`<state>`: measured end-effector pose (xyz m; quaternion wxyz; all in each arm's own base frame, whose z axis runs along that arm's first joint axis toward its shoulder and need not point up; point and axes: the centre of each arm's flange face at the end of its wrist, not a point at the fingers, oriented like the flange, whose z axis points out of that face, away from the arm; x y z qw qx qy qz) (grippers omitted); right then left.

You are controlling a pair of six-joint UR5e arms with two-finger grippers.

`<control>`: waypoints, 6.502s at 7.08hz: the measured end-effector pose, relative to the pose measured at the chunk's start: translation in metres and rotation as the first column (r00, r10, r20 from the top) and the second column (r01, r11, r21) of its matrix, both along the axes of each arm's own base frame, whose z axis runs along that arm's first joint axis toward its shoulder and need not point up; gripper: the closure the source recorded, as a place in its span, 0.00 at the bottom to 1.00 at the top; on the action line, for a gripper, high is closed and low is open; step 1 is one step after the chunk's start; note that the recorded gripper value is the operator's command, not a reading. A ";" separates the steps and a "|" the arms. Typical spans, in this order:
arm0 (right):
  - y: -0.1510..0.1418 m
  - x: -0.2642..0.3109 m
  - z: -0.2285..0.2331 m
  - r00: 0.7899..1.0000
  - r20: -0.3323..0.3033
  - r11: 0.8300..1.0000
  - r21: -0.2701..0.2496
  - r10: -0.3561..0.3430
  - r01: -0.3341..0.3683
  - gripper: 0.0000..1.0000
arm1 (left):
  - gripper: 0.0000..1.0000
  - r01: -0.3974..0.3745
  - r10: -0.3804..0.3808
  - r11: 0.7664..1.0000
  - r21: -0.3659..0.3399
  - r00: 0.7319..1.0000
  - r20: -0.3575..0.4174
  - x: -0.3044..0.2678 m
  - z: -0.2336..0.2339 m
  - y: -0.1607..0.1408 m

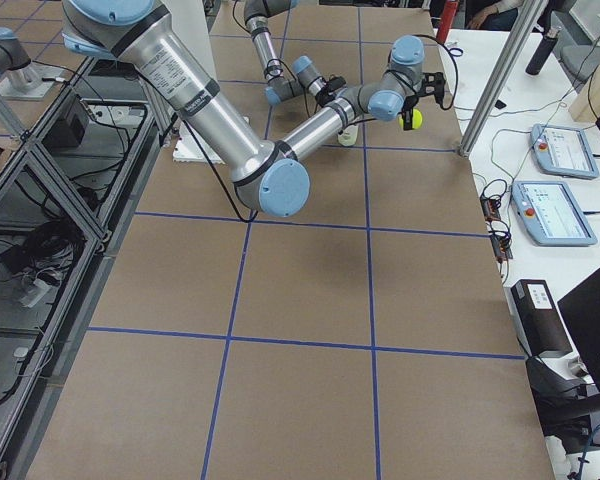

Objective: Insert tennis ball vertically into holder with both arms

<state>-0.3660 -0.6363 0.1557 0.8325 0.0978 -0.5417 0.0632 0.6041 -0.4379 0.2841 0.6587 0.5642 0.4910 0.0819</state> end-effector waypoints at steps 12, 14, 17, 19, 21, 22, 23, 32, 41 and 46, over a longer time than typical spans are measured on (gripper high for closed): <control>0.127 -0.090 -0.084 0.984 -0.023 0.979 -0.110 -0.177 0.174 0.01 | 0.01 -0.019 0.019 1.000 -0.003 1.000 0.004 0.008 0.003 0.012; 0.127 -0.091 -0.082 0.984 -0.025 0.979 -0.114 -0.174 0.170 0.01 | 0.01 -0.020 0.020 1.000 -0.002 1.000 0.005 0.009 0.003 0.012; 0.129 -0.088 -0.086 0.985 -0.019 0.979 -0.109 -0.173 0.170 0.01 | 0.01 -0.020 0.020 1.000 0.000 1.000 0.008 0.009 0.004 0.013; 0.130 -0.085 -0.088 0.985 -0.014 0.980 -0.106 -0.170 0.168 0.01 | 0.01 -0.021 0.021 1.000 0.001 1.000 0.003 0.009 0.002 0.013; 0.131 -0.082 -0.091 0.986 -0.010 0.981 -0.104 -0.168 0.166 0.01 | 0.01 -0.022 0.022 1.000 0.006 1.000 -0.009 0.004 -0.002 0.015; 0.131 -0.080 -0.091 0.986 -0.008 0.981 -0.102 -0.167 0.165 0.01 | 0.01 -0.020 0.021 1.000 0.009 1.000 -0.014 0.001 -0.003 0.015; 0.130 -0.078 -0.092 0.986 -0.007 0.981 -0.101 -0.165 0.164 0.01 | 0.01 -0.020 0.021 1.000 0.010 1.000 -0.014 -0.002 -0.002 0.016; 0.083 0.057 -0.074 0.990 0.082 0.981 -0.149 -0.115 0.126 0.01 | 0.01 -0.110 0.110 0.994 -0.002 0.993 0.033 -0.095 0.085 0.072; 0.070 0.352 0.382 0.915 -0.309 0.946 0.109 -0.260 0.305 0.01 | 0.01 -0.130 0.386 0.716 -0.685 0.893 0.233 -0.490 0.234 -0.141; 0.122 0.424 0.486 0.893 -0.374 0.962 0.010 -0.251 0.274 0.01 | 0.00 0.024 0.496 0.574 -0.818 0.785 0.371 -0.627 0.343 -0.116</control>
